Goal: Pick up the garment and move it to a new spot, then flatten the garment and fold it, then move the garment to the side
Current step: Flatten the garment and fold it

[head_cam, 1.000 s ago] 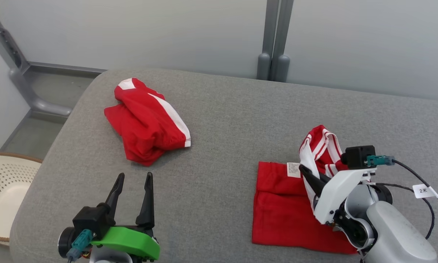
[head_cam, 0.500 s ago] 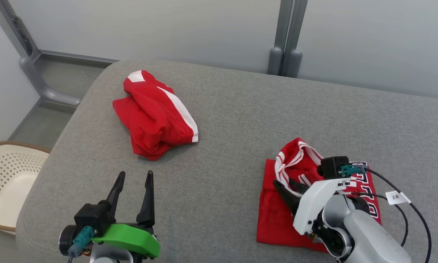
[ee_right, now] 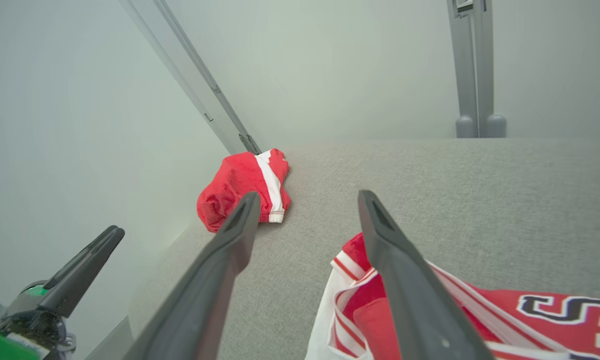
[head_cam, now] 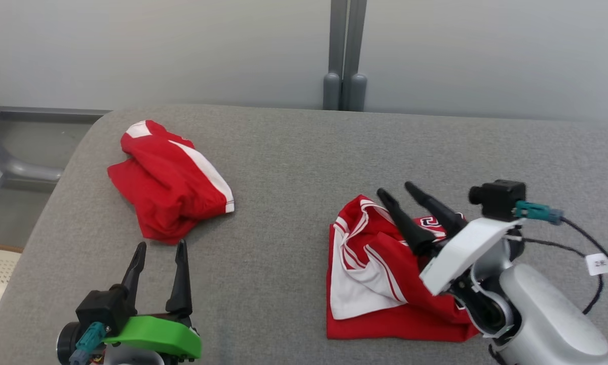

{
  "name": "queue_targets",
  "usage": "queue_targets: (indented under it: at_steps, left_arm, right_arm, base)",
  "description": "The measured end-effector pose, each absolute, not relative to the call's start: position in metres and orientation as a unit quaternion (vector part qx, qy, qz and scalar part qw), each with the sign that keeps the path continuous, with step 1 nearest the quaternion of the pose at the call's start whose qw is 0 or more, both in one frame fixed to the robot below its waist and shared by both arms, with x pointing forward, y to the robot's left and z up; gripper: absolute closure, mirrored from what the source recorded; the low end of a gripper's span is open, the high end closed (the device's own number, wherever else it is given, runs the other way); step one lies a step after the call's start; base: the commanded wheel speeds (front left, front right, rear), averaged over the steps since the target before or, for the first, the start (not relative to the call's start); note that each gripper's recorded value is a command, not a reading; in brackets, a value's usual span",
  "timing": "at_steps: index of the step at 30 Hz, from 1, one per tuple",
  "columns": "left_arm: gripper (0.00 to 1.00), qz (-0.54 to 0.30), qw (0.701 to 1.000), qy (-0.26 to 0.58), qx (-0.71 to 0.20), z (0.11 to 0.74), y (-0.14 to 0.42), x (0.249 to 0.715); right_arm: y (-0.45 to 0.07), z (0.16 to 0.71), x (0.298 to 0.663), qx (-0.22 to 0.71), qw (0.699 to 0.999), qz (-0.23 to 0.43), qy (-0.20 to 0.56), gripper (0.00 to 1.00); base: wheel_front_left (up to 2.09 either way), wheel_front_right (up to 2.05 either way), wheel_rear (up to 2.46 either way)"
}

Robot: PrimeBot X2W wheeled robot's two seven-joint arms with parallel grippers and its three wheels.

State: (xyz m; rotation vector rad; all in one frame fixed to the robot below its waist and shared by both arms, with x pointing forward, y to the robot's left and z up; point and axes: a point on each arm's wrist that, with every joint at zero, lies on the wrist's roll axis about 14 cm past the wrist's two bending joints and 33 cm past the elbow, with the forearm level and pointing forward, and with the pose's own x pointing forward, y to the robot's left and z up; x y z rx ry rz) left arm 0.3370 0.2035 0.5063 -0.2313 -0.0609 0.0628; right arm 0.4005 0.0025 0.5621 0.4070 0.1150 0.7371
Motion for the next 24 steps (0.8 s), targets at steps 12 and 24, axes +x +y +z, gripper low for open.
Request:
queue_targets:
  at_steps: [12, 24]
  left_arm:
    - [0.0, -0.005, 0.993, -0.037, -0.116, 0.513, 0.178, 0.355]
    - [0.0, -0.012, 0.993, -0.031, -0.111, 0.509, 0.175, 0.358]
  right_arm:
    - [-0.168, 0.576, 0.416, 0.126, 0.979, 0.145, -0.073, 0.0]
    - [-0.192, 0.525, 0.406, 0.113, 0.99, 0.087, -0.013, 0.72]
  base:
    - [0.0, 0.0, 0.0]
    - [0.0, 0.0, 0.0]
